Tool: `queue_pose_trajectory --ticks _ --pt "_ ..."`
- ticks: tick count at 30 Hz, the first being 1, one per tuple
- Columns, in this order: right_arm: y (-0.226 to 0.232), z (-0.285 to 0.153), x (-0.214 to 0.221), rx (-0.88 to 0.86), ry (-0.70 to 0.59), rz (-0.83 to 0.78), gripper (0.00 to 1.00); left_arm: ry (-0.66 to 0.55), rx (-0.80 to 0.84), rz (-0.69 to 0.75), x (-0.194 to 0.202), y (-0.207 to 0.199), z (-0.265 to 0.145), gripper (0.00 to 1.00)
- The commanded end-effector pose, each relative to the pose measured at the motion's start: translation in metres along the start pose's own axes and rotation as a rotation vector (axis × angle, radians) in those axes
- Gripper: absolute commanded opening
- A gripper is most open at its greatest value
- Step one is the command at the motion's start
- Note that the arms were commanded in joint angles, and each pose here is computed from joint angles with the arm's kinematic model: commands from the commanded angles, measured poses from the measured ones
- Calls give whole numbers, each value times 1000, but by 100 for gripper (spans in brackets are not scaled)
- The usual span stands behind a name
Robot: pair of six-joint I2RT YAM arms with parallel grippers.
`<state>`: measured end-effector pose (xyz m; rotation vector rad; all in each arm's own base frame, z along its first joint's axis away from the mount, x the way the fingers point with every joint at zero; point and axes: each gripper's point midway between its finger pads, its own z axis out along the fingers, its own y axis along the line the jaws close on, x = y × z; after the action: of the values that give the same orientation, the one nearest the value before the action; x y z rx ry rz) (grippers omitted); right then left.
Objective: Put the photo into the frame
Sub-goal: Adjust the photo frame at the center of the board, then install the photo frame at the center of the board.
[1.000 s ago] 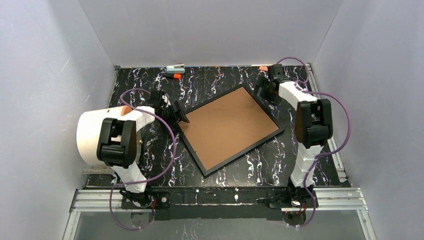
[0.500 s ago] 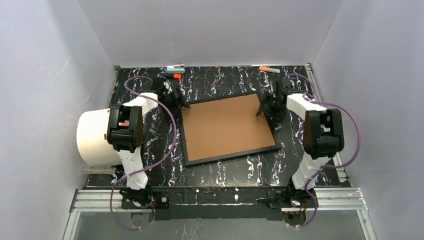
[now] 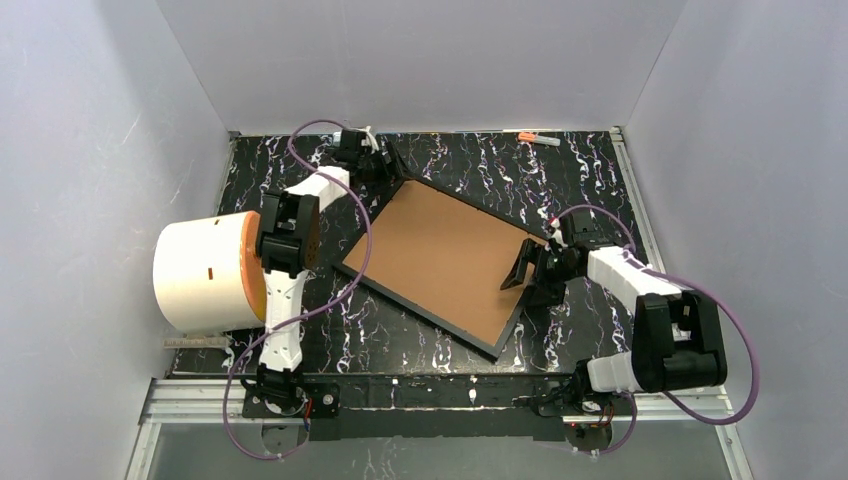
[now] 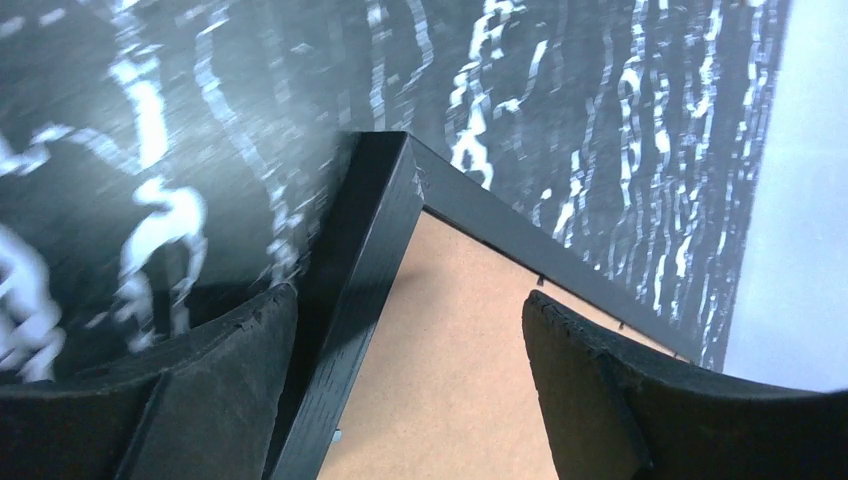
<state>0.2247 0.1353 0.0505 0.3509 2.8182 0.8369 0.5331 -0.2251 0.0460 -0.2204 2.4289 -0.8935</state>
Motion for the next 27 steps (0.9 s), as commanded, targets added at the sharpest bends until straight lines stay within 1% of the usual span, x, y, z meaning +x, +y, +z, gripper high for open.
queue_pose_trajectory --ticks 1,3,5,7,8,9,10,12,13,14,16,19,22,24,26,27 --pt "67 -22 -12 -295 -59 -106 88 291 182 -65 89 -67 27 79" --pt "61 -26 -11 -245 -76 -95 88 273 176 -52 85 -70 30 79" --pt "45 -33 -19 -119 -143 -60 89 229 120 -20 73 -67 26 80" --pt "22 -51 -34 61 -264 4 89 163 16 59 55 -59 15 82" --pt "9 -66 -46 162 -363 52 89 116 -51 103 43 -53 7 83" --pt "7 -77 -52 185 -430 59 89 84 -94 136 32 -50 -3 85" --pt "12 -86 -58 165 -485 44 90 48 -118 177 20 -53 -16 88" --pt "31 -96 -68 83 -549 -14 89 -7 -158 216 2 -54 -36 94" --pt "43 -95 -70 24 -545 -52 90 -30 -167 232 -6 -57 -46 97" --pt "56 -92 -74 -33 -531 -87 89 -48 -172 242 -12 -59 -55 98" --pt "79 -81 -73 -135 -463 -141 86 -79 -180 255 -22 -64 -74 98" --pt "126 -68 -73 -286 -418 -277 83 -107 -217 255 -25 -63 -102 98" --pt "170 -48 -61 -391 -337 -424 79 -106 -309 229 -8 -42 -133 98" --pt "194 -29 -49 -454 -228 -484 75 -167 -384 193 1 -26 -158 96" --pt "214 -8 -34 -512 -114 -526 72 -232 -395 146 15 -18 -180 94" --pt "223 4 -27 -532 -66 -552 70 -247 -395 126 24 -12 -188 93"
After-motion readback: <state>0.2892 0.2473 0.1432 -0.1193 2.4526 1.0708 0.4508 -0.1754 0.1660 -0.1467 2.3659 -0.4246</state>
